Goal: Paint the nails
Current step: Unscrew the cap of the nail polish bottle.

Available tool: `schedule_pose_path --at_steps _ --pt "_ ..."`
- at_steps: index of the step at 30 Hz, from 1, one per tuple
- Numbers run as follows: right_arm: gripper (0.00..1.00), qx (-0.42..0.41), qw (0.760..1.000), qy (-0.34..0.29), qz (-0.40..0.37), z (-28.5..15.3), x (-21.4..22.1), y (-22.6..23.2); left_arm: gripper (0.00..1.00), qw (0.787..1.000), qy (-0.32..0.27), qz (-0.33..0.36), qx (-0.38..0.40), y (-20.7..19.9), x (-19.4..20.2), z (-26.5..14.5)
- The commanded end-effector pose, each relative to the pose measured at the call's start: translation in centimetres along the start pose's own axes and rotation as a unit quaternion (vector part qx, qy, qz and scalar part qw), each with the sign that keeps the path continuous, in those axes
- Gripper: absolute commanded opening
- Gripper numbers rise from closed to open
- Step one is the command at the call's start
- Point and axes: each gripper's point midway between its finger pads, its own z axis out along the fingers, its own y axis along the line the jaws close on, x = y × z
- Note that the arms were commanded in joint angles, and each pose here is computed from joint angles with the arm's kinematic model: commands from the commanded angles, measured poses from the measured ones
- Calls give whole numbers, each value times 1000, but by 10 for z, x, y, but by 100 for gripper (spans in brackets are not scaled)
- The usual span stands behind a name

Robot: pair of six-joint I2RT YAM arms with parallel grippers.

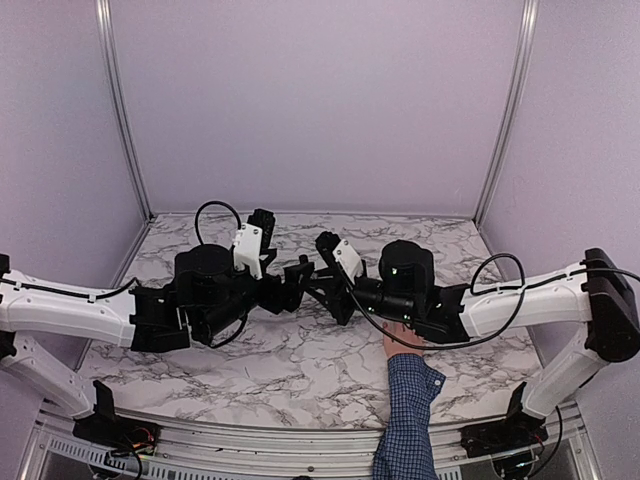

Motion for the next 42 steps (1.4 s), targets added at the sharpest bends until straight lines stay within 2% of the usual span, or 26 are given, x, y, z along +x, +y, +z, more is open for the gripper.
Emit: schedule_pose_path --at_steps 1,3,7,16,19,23,25,31,37,42 --pt "0 -17 999 -49 1 -12 -31 7 94 1000 -24 8 3 7 -20 -18" --pt "0 -37 998 -52 0 -16 -32 13 99 1000 -27 11 11 8 -22 -24" --pt "0 -103 993 -49 -14 -21 -30 34 99 997 -32 35 68 -2 -27 -38" --pt "0 -284 957 -39 -36 -42 -22 91 99 976 -23 120 182 -21 -31 -73" --pt "0 -331 942 -39 -40 -51 -21 105 99 956 -8 149 251 -40 -22 -87" --pt "0 -397 916 -35 -47 -65 -21 123 99 910 10 180 373 -71 -5 -116" --pt "0 -423 904 -37 -48 -71 -21 131 98 897 8 179 405 -80 -3 -124" --pt "0 -475 878 -30 -46 -80 -16 148 88 859 14 174 481 -103 6 -135" --pt "0 -508 860 -24 -42 -83 -11 162 74 838 20 171 519 -117 11 -134" --pt "0 -522 852 -22 -39 -83 -8 169 55 823 19 171 541 -125 13 -136"
